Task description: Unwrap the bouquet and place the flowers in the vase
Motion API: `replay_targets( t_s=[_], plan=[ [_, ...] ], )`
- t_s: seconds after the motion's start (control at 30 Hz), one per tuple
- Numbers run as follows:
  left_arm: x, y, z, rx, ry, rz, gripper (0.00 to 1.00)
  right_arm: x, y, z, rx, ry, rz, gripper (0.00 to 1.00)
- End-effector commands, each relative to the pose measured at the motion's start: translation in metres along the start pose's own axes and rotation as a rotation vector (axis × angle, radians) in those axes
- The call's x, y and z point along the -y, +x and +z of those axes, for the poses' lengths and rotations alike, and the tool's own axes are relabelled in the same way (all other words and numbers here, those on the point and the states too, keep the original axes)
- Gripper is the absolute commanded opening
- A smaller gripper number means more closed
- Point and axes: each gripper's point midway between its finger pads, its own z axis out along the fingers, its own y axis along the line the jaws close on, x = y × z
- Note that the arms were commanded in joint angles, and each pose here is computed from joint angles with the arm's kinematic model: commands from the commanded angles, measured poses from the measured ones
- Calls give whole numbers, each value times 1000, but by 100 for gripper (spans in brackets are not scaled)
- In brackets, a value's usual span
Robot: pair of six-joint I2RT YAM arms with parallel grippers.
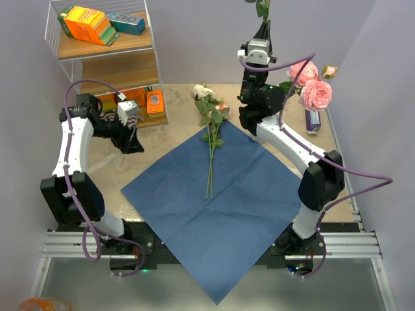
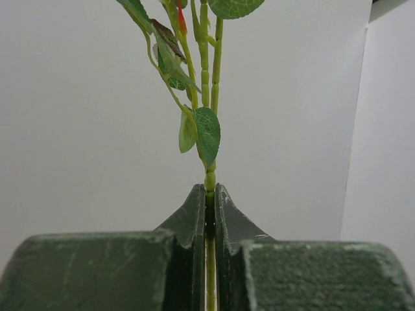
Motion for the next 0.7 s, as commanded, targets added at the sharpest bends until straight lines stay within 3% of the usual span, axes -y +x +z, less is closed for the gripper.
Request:
replay_targets(
  t_s=[0.0,0.4,0.53,0.67],
  plan=[
    [-1,-5,-10,35,4,32,80,5,26,-16,-49,71,35,0],
    [-4,6,-20,40,1,21,80,9,86,-53,-247,165,-38,1],
    [-5,10,-21,37,2,14,80,21,97,-63,-353,243,-46,14],
    [-4,11,-21,39,4,11,80,26,100,-76,-405,267,-59,45]
  ],
)
